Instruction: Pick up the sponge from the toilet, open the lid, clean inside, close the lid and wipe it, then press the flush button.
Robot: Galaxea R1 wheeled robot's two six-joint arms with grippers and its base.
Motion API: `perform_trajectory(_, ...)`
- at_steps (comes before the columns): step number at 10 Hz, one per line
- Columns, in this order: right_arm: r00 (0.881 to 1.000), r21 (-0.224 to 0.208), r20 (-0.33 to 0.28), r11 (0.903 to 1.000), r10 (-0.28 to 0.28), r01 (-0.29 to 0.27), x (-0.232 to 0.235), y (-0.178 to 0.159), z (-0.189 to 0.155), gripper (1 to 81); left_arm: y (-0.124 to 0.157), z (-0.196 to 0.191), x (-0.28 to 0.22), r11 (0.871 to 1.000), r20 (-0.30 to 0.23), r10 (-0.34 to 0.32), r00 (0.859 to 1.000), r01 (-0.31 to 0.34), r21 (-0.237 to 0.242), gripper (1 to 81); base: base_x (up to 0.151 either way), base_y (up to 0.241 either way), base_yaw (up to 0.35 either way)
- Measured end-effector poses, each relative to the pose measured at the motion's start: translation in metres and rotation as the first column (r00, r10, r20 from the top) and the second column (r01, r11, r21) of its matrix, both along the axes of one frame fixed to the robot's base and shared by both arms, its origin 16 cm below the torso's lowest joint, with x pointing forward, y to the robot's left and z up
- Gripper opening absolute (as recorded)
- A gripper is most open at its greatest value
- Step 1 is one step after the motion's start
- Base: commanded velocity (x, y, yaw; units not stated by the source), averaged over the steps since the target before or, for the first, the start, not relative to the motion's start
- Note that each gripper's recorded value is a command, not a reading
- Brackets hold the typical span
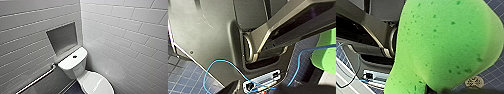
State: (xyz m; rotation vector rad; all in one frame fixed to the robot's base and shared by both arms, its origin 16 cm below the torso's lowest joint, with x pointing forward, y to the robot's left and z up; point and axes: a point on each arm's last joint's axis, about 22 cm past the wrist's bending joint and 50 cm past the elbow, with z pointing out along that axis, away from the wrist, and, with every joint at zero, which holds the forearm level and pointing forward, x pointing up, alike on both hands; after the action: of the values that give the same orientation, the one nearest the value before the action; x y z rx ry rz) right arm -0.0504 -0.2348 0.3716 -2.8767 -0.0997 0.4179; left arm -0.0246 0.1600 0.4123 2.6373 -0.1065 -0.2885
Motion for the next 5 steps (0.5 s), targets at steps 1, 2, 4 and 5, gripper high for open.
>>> perform_trajectory(1, 1.0, -0.003, 0.026, 1.0, 0.0, 0.0, 0.008, -0.003, 0.001, 1.0, 0.002, 0.0, 0.005, 1.0, 0.021, -0.003, 1.0, 0.003, 0.01, 81.1, 0.0, 0.0, 0.0)
perform_trajectory(2, 0.999, -0.004, 0.046, 1.0, 0.001, 0.0, 0.012, -0.003, 0.004, 1.0, -0.003, 0.001, 0.009, 1.0, 0.042, -0.003, 0.999, 0.002, 0.011, 81.1, 0.0, 0.0, 0.0)
perform_trajectory(4, 0.999, 0.002, 0.04, 1.0, 0.0, 0.0, 0.001, 0.001, 0.011, 1.0, -0.002, 0.002, -0.004, 0.999, 0.035, -0.009, 0.999, 0.008, 0.036, 81.1, 0.0, 0.0, 0.0)
perform_trajectory(5, 0.999, 0.002, 0.039, 1.0, -0.001, 0.001, -0.003, 0.002, 0.015, 1.0, 0.004, 0.002, -0.011, 0.999, 0.027, -0.013, 1.0, 0.011, 0.054, 81.1, 0.0, 0.0, 0.0)
